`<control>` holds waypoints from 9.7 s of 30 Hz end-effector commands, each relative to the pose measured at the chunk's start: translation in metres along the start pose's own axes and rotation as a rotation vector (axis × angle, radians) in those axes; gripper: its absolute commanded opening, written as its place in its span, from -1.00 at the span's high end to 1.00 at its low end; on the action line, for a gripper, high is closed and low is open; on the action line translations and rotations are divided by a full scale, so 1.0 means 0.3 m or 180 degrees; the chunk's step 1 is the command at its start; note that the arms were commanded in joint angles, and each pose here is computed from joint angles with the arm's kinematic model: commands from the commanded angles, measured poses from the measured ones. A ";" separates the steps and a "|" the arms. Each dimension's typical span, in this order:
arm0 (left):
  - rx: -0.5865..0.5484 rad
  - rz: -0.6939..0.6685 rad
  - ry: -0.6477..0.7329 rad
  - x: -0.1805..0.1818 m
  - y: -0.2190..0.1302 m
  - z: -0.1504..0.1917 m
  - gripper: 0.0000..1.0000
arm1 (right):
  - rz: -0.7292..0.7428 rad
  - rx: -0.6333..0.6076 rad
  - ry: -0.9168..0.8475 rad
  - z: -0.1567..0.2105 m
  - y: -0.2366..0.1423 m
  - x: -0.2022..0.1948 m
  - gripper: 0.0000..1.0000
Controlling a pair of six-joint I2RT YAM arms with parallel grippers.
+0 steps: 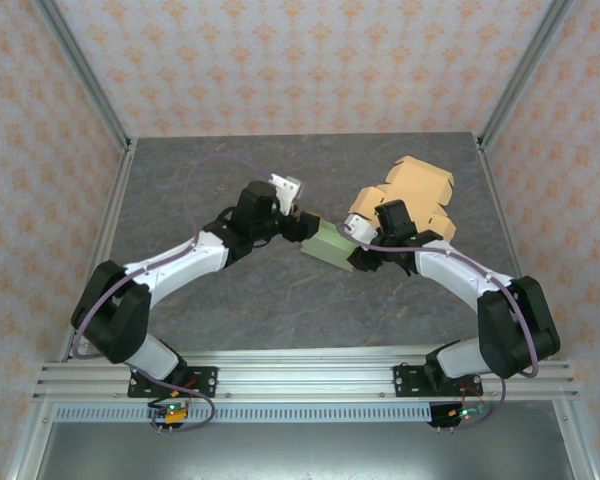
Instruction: Fold the paper box
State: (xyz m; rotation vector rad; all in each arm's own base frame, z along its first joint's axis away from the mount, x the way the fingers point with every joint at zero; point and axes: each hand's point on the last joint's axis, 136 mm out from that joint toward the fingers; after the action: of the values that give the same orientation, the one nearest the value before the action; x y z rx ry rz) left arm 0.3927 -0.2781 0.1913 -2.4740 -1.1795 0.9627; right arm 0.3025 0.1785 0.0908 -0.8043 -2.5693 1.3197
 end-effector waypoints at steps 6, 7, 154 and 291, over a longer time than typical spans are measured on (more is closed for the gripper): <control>0.0410 0.0413 -0.1101 -0.029 0.024 0.025 -0.92 | -0.0247 0.0094 0.0012 0.001 0.012 0.037 0.18; 0.0428 0.0450 -0.1121 -0.037 0.019 0.032 -0.90 | -0.0253 0.0095 0.0015 0.002 0.013 0.038 0.18; 0.0955 -0.0286 -0.1908 0.242 0.105 0.417 -0.35 | 0.0955 -0.0493 0.0726 -0.079 -0.082 -0.200 -0.98; -0.0302 -0.1700 -0.2768 0.672 -0.513 0.297 -1.00 | -0.0667 -0.1838 0.3613 -0.900 0.825 -0.500 -0.28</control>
State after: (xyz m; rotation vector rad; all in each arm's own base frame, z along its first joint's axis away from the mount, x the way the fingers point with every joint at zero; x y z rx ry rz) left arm 0.3341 -0.0343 0.0986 -1.5787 -1.9665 1.8792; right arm 0.6228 0.4013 0.0728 -0.9608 -1.8728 -0.0764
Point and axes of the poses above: each hand's point on the last joint's axis, 136 mm out from that joint toward the fingers, its own y axis out along the fingers, its own x axis along the line the jaws close on, z = x × y, and after that the axes turned 2 degrees about -y, right-handed
